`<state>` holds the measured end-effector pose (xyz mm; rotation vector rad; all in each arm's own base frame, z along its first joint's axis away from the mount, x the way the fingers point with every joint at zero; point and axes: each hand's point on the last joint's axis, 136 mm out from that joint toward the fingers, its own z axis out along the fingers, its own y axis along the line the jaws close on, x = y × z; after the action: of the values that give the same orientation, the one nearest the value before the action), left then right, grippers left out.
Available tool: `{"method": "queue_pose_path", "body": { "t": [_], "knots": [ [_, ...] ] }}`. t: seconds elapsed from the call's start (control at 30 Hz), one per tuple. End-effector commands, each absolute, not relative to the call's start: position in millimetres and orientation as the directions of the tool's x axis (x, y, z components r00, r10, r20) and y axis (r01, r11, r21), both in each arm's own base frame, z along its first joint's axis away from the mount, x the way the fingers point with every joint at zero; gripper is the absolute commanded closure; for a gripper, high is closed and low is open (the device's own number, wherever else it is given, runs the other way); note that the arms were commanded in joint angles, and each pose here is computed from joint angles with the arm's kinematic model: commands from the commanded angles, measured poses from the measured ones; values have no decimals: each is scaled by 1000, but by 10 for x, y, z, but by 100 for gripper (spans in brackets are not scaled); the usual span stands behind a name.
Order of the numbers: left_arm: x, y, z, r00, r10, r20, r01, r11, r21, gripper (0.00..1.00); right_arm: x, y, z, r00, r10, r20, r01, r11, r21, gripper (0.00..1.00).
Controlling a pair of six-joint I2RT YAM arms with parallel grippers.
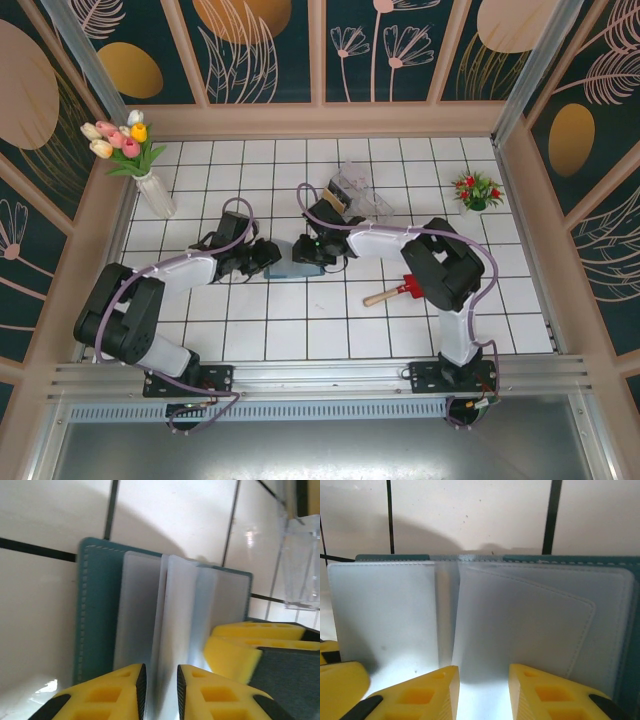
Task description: Take the credit cards out of the card holder
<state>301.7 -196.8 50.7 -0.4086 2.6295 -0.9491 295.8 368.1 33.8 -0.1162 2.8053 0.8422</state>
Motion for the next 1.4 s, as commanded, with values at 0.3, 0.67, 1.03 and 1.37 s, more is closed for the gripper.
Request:
{"method": "queue_pose_path", "body": {
  "t": [0.3, 0.67, 1.03, 1.37],
  "knots": [
    [3058, -2417, 848, -931, -285, -227, -4, 631, -776, 72, 3097, 3495, 1084, -941, 124, -316, -141, 704, 696, 61],
    [3082, -2430, 628, -937, -285, -203, -47, 678, -733, 72, 3064, 3513, 1000, -963, 98, -252, -131, 648, 750, 59],
    [3087, -2376, 620, -933, -288, -214, -55, 704, -708, 62, 3082, 3520, 981, -963, 91, -252, -132, 658, 741, 58],
    [3097, -2480, 853, -929, -277, -247, 12, 641, -767, 34, 3175, 3389, 1156, -931, 133, -338, -156, 695, 702, 56]
  ]
}}
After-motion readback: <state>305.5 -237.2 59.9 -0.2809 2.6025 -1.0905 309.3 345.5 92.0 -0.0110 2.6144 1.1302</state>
